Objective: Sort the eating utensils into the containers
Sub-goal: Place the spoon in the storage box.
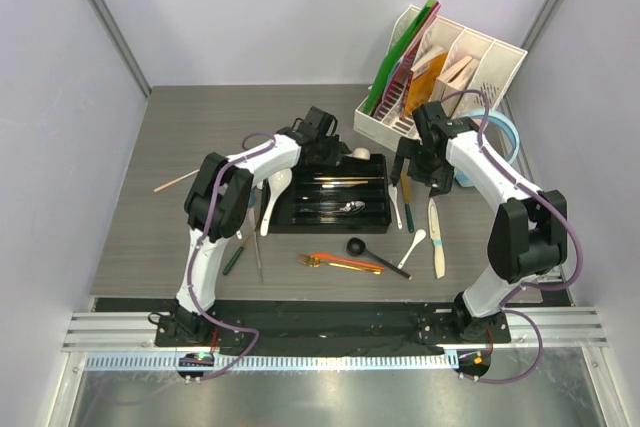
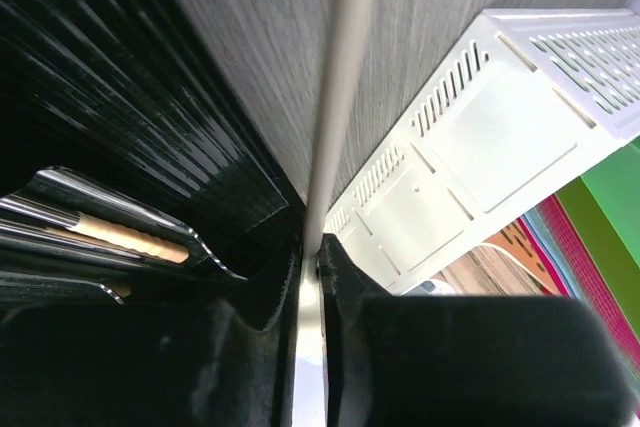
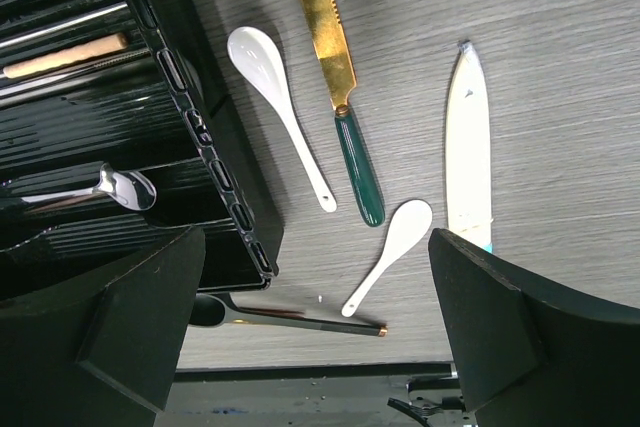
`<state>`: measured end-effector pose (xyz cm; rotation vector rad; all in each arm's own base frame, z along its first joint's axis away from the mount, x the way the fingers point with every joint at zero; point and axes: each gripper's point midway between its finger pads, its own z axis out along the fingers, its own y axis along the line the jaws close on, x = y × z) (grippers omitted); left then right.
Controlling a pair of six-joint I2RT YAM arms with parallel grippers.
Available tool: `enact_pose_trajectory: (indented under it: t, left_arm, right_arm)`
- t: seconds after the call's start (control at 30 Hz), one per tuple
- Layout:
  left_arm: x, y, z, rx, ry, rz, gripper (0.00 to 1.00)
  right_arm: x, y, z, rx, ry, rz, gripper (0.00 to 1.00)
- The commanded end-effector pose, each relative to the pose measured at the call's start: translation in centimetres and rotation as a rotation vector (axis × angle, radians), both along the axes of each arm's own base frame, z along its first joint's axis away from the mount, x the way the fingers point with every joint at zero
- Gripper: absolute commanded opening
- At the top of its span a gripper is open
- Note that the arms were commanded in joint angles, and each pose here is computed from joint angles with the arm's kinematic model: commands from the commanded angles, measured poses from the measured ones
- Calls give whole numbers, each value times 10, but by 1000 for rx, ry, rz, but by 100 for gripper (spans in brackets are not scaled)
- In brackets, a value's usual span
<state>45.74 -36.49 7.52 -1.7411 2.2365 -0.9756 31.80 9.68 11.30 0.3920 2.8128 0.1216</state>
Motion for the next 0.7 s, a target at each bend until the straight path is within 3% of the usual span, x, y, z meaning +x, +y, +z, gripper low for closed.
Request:
enact_pose_trajectory:
  t: [0.0, 0.67]
  left_arm:
    - [-7, -1, -16, 22, 41, -33, 13]
    - [-19, 4, -27, 47, 85, -51, 31]
  right_arm:
    - [13, 3, 11, 8, -47, 14, 100]
    - [18, 5, 9, 13, -37, 15, 100]
